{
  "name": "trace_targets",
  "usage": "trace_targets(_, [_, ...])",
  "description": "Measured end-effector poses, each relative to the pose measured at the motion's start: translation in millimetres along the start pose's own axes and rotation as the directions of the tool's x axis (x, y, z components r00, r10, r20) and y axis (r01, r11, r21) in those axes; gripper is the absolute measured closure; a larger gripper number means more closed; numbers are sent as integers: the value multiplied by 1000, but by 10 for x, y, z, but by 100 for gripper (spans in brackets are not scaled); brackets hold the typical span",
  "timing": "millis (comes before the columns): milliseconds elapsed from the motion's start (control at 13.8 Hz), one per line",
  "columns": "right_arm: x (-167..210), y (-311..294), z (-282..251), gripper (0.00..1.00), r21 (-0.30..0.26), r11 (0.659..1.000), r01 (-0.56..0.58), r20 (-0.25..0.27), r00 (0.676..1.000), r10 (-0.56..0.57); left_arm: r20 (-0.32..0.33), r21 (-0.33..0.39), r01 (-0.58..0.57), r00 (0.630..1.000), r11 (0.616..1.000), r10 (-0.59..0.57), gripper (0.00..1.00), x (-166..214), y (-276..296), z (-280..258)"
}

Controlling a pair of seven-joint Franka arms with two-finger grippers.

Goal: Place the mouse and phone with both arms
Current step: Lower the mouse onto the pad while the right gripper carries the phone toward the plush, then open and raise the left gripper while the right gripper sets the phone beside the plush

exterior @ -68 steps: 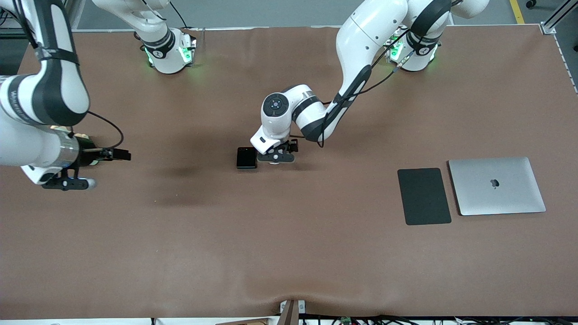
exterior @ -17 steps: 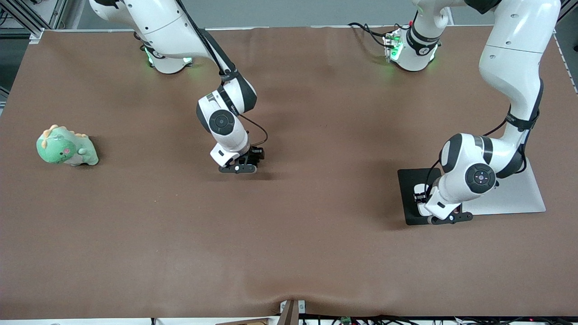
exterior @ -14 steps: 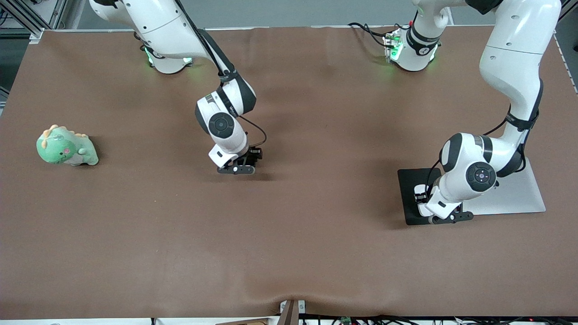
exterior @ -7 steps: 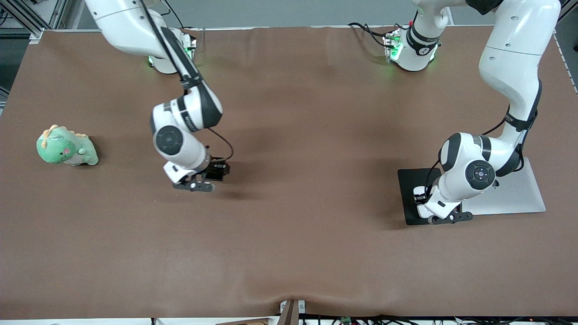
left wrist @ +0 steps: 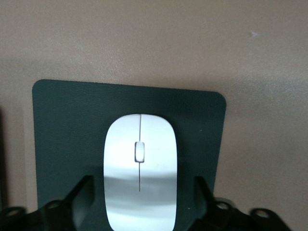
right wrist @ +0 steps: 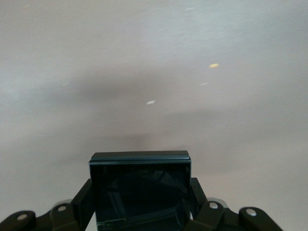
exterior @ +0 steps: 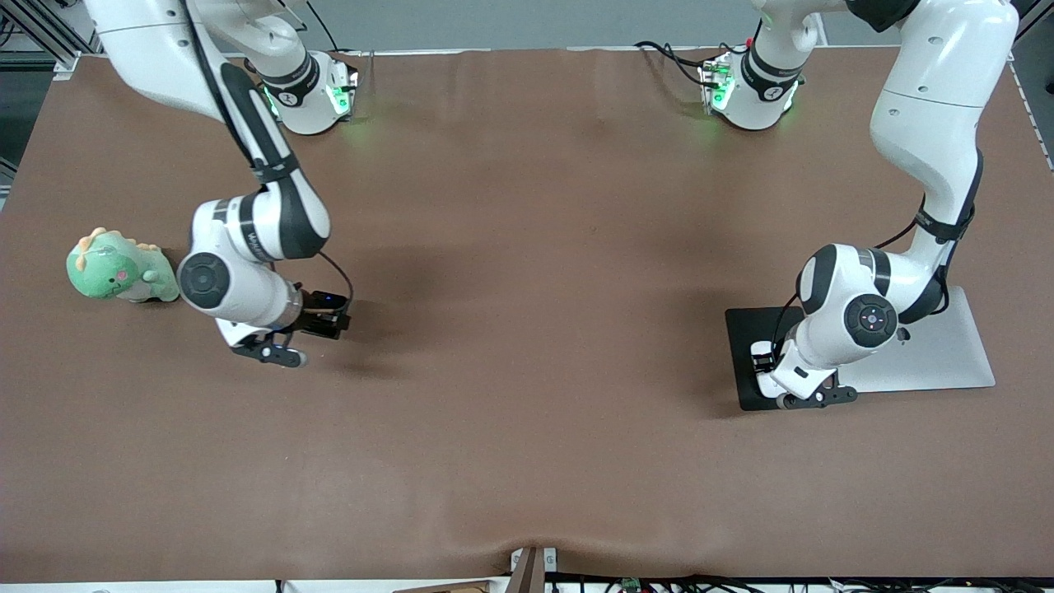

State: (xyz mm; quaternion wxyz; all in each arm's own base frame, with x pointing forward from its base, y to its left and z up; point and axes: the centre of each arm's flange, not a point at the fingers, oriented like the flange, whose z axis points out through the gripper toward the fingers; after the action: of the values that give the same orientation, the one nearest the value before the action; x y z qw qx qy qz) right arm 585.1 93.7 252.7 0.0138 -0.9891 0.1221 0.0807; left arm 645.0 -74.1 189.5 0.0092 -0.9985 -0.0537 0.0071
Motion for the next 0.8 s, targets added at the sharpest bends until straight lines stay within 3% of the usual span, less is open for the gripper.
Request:
trace_targets(363, [151, 797, 10, 20, 19, 1000, 16, 17, 1000, -16, -35, -8, -3, 999, 1000, 3, 0, 49, 35, -176])
trace_targets(508, [164, 1007, 50, 20, 23, 999, 30, 26, 999, -31, -64, -5, -4, 998, 1000, 3, 0, 83, 32, -466])
trace_targets(798, [192, 1546, 168, 20, 37, 997, 60, 14, 998, -61, -28, 49, -78, 996, 996, 79, 0, -23, -25, -1252])
